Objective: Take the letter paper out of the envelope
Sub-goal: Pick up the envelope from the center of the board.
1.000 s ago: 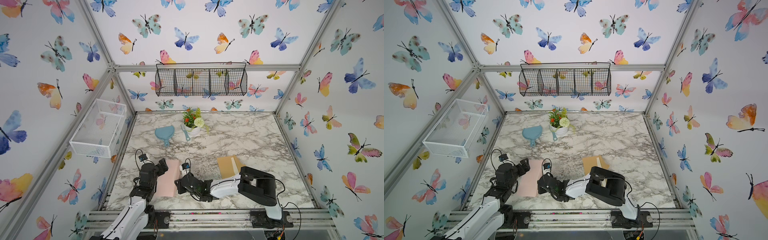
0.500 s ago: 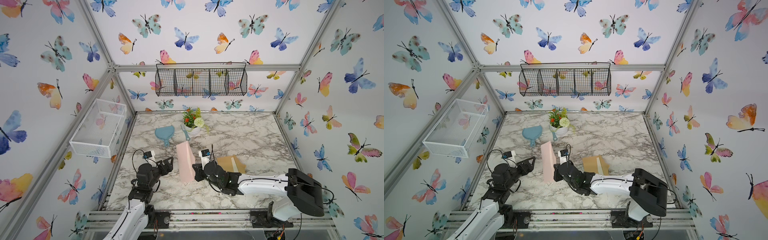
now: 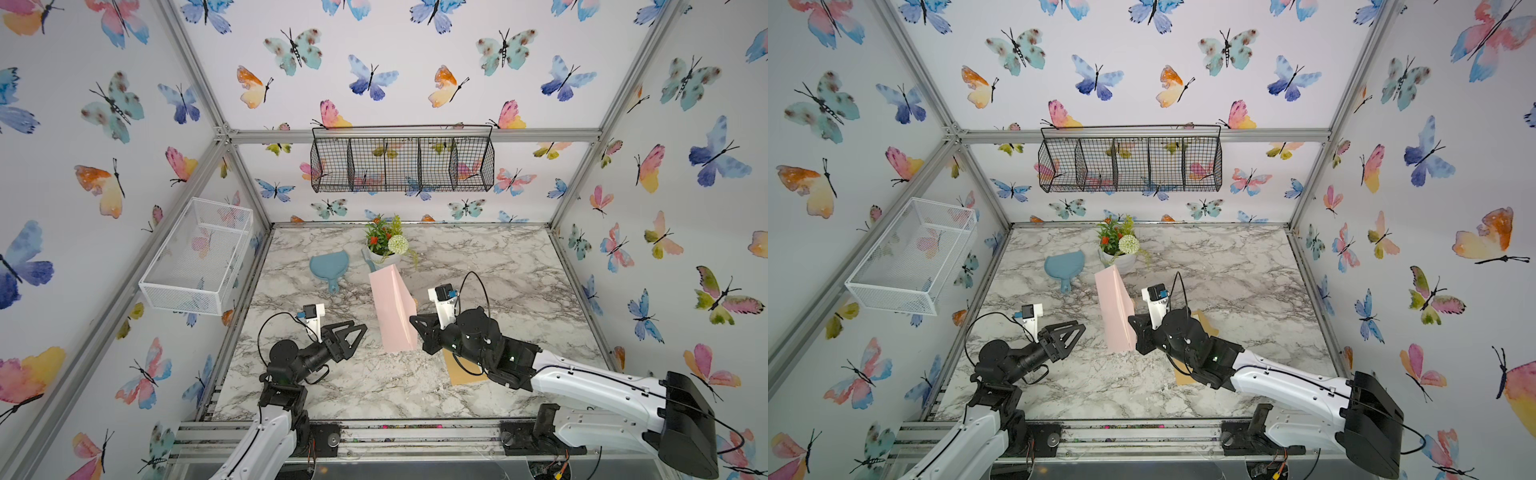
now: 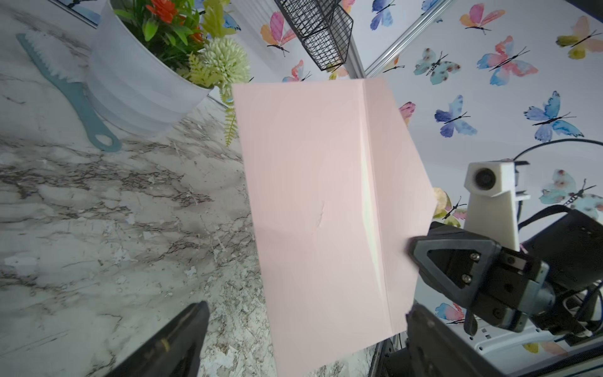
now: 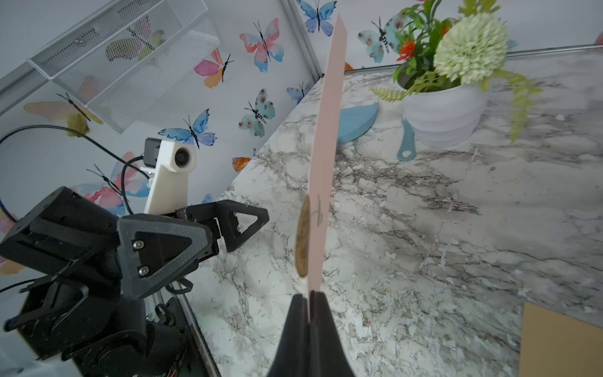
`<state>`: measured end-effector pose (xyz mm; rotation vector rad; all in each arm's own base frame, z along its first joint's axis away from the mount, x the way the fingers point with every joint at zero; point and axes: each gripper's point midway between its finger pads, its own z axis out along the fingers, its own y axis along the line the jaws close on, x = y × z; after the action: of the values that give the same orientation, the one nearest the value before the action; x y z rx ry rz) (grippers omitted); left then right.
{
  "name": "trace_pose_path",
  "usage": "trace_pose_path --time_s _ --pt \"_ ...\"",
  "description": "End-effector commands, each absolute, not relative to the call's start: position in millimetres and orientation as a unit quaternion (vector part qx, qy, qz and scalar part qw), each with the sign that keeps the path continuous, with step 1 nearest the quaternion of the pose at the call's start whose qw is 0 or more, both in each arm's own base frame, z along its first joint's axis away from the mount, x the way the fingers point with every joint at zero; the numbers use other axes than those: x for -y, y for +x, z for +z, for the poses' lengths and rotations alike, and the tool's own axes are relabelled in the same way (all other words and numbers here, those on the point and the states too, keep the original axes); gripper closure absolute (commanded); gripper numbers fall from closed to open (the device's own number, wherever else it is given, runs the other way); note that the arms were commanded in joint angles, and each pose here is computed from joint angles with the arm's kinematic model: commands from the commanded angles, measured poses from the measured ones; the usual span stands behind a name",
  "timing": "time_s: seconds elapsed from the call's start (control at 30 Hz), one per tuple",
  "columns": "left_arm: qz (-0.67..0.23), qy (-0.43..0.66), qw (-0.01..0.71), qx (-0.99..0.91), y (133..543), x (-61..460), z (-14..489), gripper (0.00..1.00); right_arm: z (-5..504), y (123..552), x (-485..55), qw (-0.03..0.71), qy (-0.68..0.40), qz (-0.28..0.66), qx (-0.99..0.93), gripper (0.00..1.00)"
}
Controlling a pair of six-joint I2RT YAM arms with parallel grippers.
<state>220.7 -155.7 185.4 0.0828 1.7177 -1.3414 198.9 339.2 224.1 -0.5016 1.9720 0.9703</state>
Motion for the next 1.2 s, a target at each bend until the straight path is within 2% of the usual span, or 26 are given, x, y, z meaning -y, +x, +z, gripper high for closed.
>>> trace_pose_path --time_s 0.0,0.27,0.47,0.6,0.8,0.87,0.9,0.97,1.03,1.13,1.17 --pt "-0.59 0.08 0.471 -0.65 200.7 163.7 214.2 0.02 215.2 182.7 -358.5 0.377 -0.244 0.412 -0.793 0.99" --pt "-0.544 0.052 0.473 -0.691 215.4 156.6 194.0 0.04 235.5 179.6 -369.5 0.373 -0.259 0.431 -0.78 0.99" --pt "-0.5 0.04 0.486 -0.716 222.9 148.1 185.4 0.03 245.8 183.1 -351.2 0.397 -0.247 0.41 -0.784 0.98" --pt "-0.513 0.031 0.49 -0.704 222.6 147.9 187.9 0.03 249.4 173.8 -357.0 0.379 -0.254 0.437 -0.775 0.99" --pt "-0.541 0.038 0.477 -0.691 219.4 153.8 197.2 0.1 227.5 166.3 -382.5 0.327 -0.278 0.456 -0.779 0.99" --pt "-0.547 0.046 0.477 -0.687 216.3 155.5 200.2 0.2 222.3 169.0 -385.6 0.324 -0.28 0.448 -0.785 0.99" --pt "-0.549 0.05 0.477 -0.685 214.7 156.3 201.6 0.31 220.5 171.9 -385.7 0.327 -0.278 0.442 -0.788 0.99" --pt "-0.551 0.055 0.477 -0.683 212.5 157.0 203.0 0.62 220.1 177.8 -383.6 0.339 -0.274 0.428 -0.792 0.99" --pt "-0.552 0.055 0.475 -0.684 211.4 157.2 202.9 0.87 220.0 183.8 -379.8 0.35 -0.27 0.41 -0.798 0.99" --pt "-0.555 0.058 0.475 -0.681 209.1 157.6 205.3 0.95 218.0 188.2 -374.5 0.355 -0.269 0.388 -0.807 0.97" --pt "-0.556 0.058 0.476 -0.679 208.8 157.6 207.1 0.96 218.3 188.7 -372.3 0.357 -0.269 0.383 -0.809 0.9"
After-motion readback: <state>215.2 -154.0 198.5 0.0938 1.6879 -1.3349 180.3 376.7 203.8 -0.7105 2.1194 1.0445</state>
